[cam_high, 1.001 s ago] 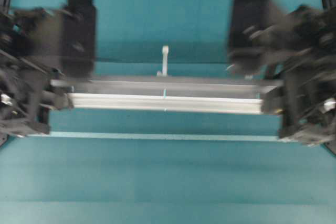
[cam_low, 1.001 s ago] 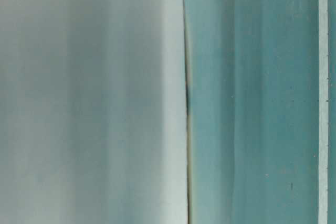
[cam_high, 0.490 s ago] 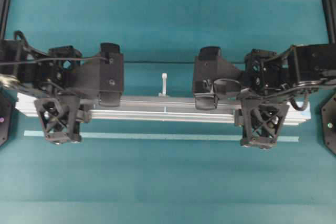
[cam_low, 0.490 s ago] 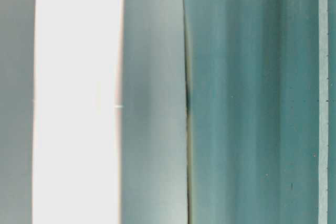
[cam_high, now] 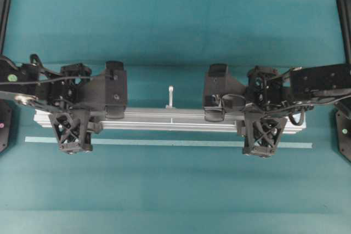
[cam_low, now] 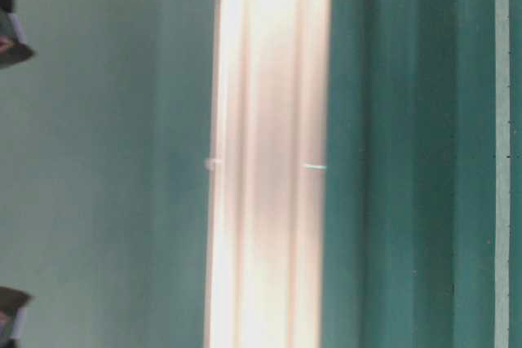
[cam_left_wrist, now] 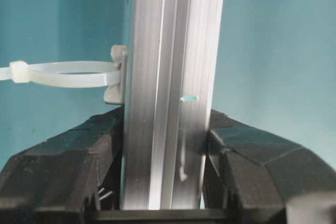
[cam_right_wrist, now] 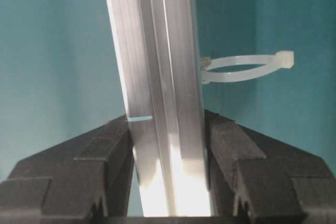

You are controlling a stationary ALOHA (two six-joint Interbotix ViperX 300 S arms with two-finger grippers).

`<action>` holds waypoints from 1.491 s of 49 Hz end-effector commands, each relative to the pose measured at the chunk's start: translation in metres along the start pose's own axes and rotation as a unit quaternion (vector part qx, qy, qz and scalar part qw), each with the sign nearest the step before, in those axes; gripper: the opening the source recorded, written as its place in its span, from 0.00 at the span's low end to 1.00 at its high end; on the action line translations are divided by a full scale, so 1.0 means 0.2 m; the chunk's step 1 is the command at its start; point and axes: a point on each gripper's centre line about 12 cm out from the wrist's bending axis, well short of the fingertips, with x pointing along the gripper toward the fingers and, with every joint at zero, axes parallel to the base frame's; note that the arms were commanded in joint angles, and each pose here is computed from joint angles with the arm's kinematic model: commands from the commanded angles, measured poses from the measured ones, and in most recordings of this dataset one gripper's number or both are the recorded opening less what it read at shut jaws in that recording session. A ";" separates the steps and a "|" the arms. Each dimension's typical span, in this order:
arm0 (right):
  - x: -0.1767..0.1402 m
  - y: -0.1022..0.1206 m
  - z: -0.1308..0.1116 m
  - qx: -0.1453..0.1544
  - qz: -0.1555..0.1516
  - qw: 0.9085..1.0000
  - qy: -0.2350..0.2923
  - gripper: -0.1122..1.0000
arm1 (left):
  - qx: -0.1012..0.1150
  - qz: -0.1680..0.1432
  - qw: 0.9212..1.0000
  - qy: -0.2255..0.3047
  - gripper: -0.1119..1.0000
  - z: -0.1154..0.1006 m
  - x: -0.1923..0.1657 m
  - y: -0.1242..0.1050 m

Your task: Lift the large metal rail with both hands.

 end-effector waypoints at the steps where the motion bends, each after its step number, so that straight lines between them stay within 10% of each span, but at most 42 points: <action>1: 0.03 0.00 0.00 -0.002 0.001 1.000 -0.009 0.48 | -0.003 0.000 1.000 -0.016 0.43 0.01 0.04 0.01; 73: 0.42 0.01 -0.12 0.003 0.007 1.000 0.005 0.48 | -0.020 -0.003 0.999 -0.030 0.43 -0.12 0.52 0.04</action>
